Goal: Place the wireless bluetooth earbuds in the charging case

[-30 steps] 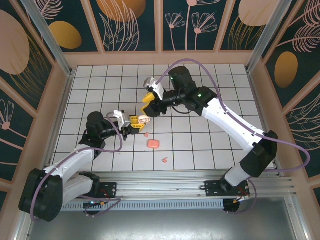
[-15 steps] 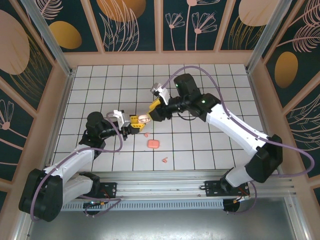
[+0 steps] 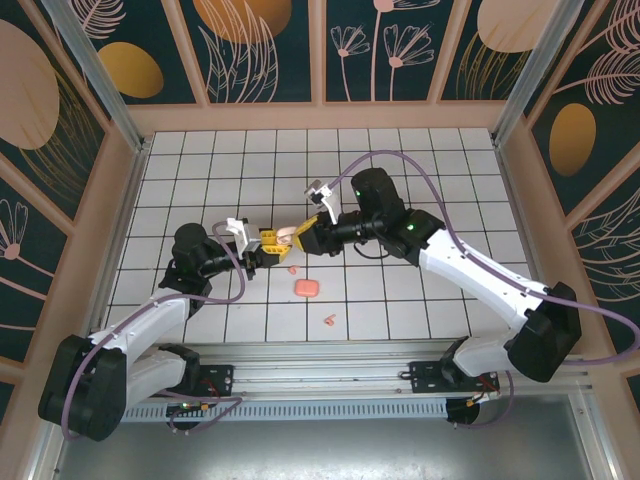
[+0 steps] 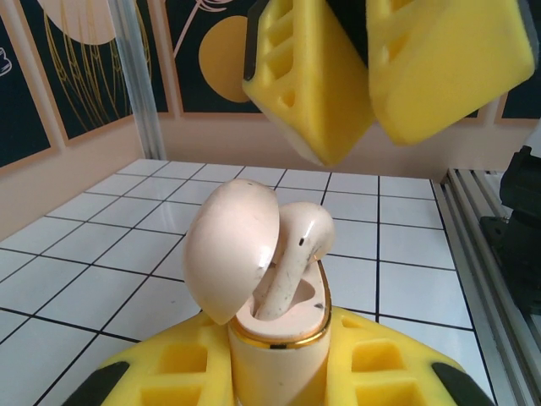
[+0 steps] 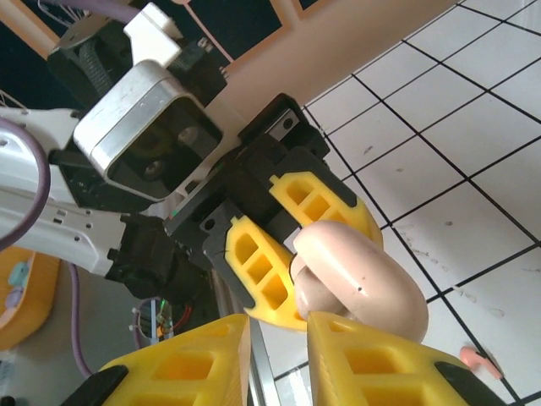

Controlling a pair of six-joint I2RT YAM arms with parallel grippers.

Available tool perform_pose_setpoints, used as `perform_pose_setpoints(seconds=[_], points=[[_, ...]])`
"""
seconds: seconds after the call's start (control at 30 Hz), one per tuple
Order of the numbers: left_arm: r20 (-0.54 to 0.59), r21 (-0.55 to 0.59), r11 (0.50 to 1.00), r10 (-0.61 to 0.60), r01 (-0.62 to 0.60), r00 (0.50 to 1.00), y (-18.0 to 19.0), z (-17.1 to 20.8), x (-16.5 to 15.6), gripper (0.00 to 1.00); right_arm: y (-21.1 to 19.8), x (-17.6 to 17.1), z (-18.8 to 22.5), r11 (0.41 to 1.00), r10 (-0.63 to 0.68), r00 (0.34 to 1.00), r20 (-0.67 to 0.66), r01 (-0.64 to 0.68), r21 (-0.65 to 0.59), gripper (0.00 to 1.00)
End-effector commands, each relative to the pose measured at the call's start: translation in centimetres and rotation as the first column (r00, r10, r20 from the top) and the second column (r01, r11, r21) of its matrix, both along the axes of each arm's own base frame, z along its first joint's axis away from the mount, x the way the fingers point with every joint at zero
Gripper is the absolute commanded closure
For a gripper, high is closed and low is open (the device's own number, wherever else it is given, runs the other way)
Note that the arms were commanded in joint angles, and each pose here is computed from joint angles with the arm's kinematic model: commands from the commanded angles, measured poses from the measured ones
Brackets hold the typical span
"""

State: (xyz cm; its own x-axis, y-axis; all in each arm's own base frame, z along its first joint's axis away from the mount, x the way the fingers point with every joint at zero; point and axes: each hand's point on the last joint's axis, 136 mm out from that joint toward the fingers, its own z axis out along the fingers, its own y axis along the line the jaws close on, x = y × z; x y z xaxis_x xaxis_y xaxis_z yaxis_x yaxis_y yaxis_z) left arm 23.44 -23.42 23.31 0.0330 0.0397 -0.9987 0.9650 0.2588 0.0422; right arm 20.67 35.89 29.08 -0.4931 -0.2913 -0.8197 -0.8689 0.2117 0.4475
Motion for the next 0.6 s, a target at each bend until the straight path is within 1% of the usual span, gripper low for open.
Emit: perform_pose_setpoints(seconds=[0.0,0.17,0.33,0.57], points=[[0.057,-0.028,0.999,-0.013,0.015,0.998,-0.21,1.90,0.00,0.82,0.73,0.48,0.65,0.999,-0.006,1.000,0.000,0.006,0.047,0.75],[0.060,-0.029,1.000,-0.011,0.013,0.998,-0.18,1.97,-0.01,0.82,1.14,0.83,0.27,0.999,-0.002,1.000,-0.005,0.002,0.042,0.75],[0.059,-0.028,1.000,-0.012,0.013,0.998,-0.20,1.92,-0.03,0.82,1.17,0.51,-0.21,0.999,0.012,1.000,-0.027,-0.011,0.033,0.77],[0.058,-0.030,0.999,-0.013,0.015,0.998,-0.22,1.98,0.02,0.82,0.71,0.17,-0.25,0.999,-0.002,0.999,-0.042,0.004,0.037,0.79]])
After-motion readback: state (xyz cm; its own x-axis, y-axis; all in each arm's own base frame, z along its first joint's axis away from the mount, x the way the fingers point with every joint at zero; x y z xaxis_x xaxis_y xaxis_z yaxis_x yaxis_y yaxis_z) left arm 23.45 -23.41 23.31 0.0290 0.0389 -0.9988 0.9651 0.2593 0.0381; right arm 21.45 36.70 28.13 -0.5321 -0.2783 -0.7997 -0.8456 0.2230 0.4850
